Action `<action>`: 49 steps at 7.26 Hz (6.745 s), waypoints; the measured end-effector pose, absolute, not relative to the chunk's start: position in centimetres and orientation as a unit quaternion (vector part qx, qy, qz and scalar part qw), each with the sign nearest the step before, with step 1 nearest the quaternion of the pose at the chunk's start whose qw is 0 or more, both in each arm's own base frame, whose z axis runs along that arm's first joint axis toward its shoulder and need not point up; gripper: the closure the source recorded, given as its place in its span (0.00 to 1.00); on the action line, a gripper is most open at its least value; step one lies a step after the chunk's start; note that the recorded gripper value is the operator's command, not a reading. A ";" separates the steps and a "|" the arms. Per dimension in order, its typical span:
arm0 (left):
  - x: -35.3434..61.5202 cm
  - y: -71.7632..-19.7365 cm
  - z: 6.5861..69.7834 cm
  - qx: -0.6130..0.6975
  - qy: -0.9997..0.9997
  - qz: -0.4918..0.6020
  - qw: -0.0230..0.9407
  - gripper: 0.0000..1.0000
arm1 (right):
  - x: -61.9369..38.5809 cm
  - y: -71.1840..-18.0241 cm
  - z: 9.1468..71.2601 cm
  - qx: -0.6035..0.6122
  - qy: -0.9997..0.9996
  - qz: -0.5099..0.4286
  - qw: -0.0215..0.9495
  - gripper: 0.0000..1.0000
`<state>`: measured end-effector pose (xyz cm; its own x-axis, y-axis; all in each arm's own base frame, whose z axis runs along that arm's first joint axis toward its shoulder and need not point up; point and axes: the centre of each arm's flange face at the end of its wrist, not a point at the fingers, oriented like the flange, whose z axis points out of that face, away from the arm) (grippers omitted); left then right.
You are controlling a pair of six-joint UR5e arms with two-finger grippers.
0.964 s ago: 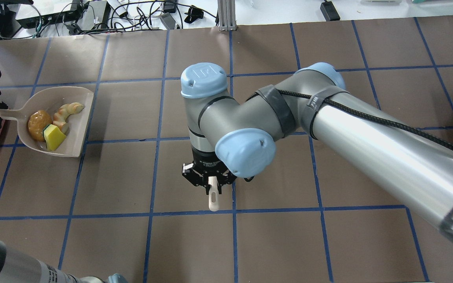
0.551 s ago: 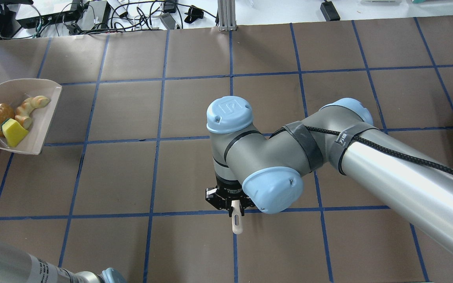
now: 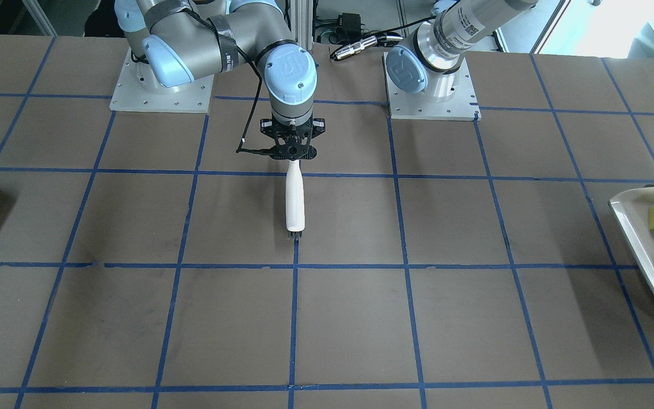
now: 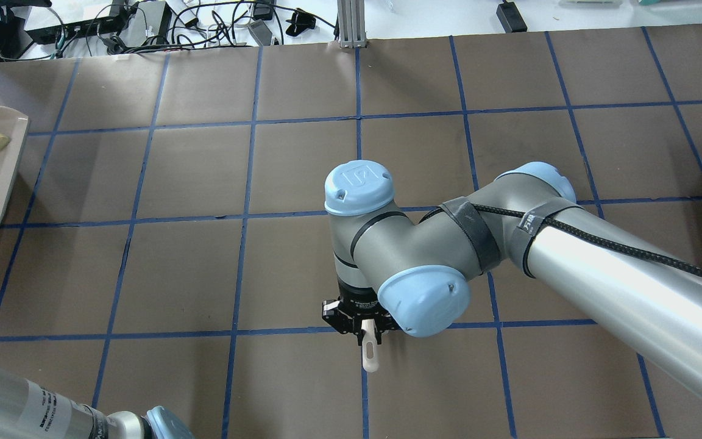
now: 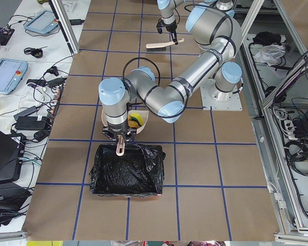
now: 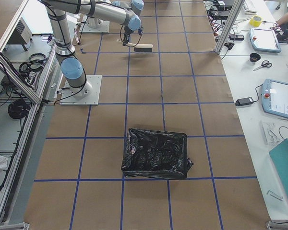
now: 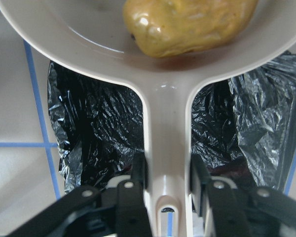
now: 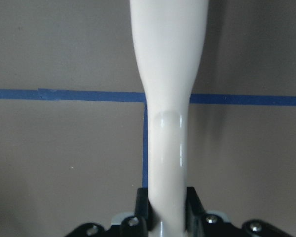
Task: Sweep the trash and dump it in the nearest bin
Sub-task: 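Tip the dustpan into the bin with the left gripper while the right arm withdraws, then lower the brush onto the table and release it with the right gripper, then bring the emptied dustpan back over the table with the left gripper, then lower the dustpan onto the table with the left gripper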
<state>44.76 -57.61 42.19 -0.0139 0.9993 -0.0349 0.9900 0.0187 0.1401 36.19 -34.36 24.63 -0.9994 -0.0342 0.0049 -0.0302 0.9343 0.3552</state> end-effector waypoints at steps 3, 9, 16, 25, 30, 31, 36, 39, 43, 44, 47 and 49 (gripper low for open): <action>51.5 -56.9 42.6 0.680 0.728 0.037 0.084 1.00 | 36.5 -34.8 23.4 0.015 -0.983 -0.184 0.006 0.54; 60.8 -54.8 41.5 0.663 0.734 0.052 0.139 1.00 | 36.7 -35.5 22.8 0.016 -0.985 -0.170 0.005 0.27; 61.7 -54.5 40.9 0.681 0.680 0.158 0.219 1.00 | 36.9 -41.9 34.6 0.010 -0.997 -0.081 -0.001 0.00; 53.5 -57.3 43.3 0.668 0.630 0.260 0.299 1.00 | 20.5 -47.2 55.0 -0.047 -0.999 0.004 -0.027 0.00; 50.7 -58.0 47.5 0.643 0.689 0.150 0.299 1.00 | 14.6 -48.7 54.5 -0.018 -0.997 0.076 -0.004 0.00; 48.7 -58.7 47.4 0.628 0.717 0.121 0.276 1.00 | 14.5 -48.9 54.4 -0.017 -0.996 0.087 -0.005 0.00; 33.2 -62.3 42.5 0.512 0.838 0.009 0.188 1.00 | 14.8 -48.9 54.7 -0.015 -0.995 0.099 -0.014 0.00; 23.0 -62.7 41.3 0.422 0.897 -0.025 0.133 1.00 | 14.7 -48.9 54.8 -0.016 -0.995 0.100 -0.011 0.00; 8.6 -63.6 41.8 0.309 0.948 -0.034 0.076 1.00 | 14.8 -48.8 54.9 -0.015 -0.995 0.102 -0.010 0.00; 4.0 -63.9 41.7 0.281 0.957 -0.033 0.068 1.00 | 14.8 -48.8 55.0 -0.015 -0.995 0.102 -0.009 0.00; -6.0 -63.9 39.5 0.229 0.973 -0.008 0.038 1.00 | 14.7 -48.8 55.0 -0.016 -0.995 0.102 -0.008 0.00; -10.2 -63.5 37.7 0.200 0.980 0.013 -0.005 1.00 | 14.7 -48.8 55.0 -0.015 -0.995 0.102 -0.008 0.00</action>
